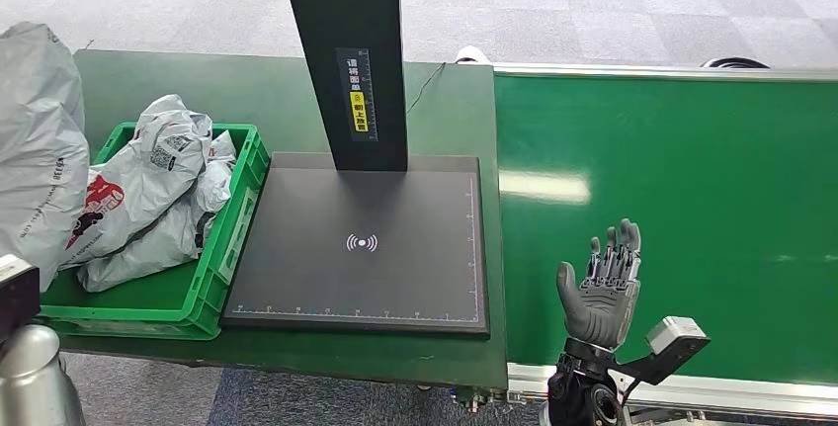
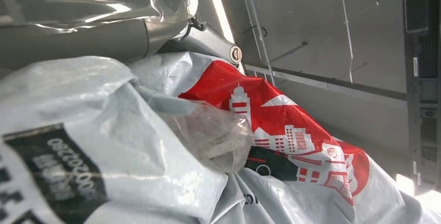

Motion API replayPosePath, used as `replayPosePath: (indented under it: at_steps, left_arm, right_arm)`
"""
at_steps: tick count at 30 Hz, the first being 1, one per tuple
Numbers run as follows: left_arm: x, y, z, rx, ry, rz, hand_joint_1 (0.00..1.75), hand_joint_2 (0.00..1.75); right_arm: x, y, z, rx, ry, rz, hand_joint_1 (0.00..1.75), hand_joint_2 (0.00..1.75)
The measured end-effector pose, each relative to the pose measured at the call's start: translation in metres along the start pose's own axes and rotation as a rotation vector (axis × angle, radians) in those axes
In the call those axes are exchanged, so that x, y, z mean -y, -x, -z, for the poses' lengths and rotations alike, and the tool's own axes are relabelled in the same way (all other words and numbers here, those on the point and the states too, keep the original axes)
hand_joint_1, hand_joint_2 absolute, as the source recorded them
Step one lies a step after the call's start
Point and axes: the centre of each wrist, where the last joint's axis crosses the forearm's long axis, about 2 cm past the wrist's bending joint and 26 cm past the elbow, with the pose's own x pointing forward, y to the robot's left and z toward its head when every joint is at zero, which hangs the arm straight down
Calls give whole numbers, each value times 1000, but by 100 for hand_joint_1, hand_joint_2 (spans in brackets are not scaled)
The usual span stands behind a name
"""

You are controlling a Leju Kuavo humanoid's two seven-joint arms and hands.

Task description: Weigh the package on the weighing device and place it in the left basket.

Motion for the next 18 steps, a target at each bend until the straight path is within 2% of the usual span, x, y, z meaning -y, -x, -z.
replayPosePath:
  at_steps: [18]
  left_arm:
    - [-1,0,-2,0,5,16,175,175]
  right_arm:
    - [0,1,-1,-7,1,0,0,175]
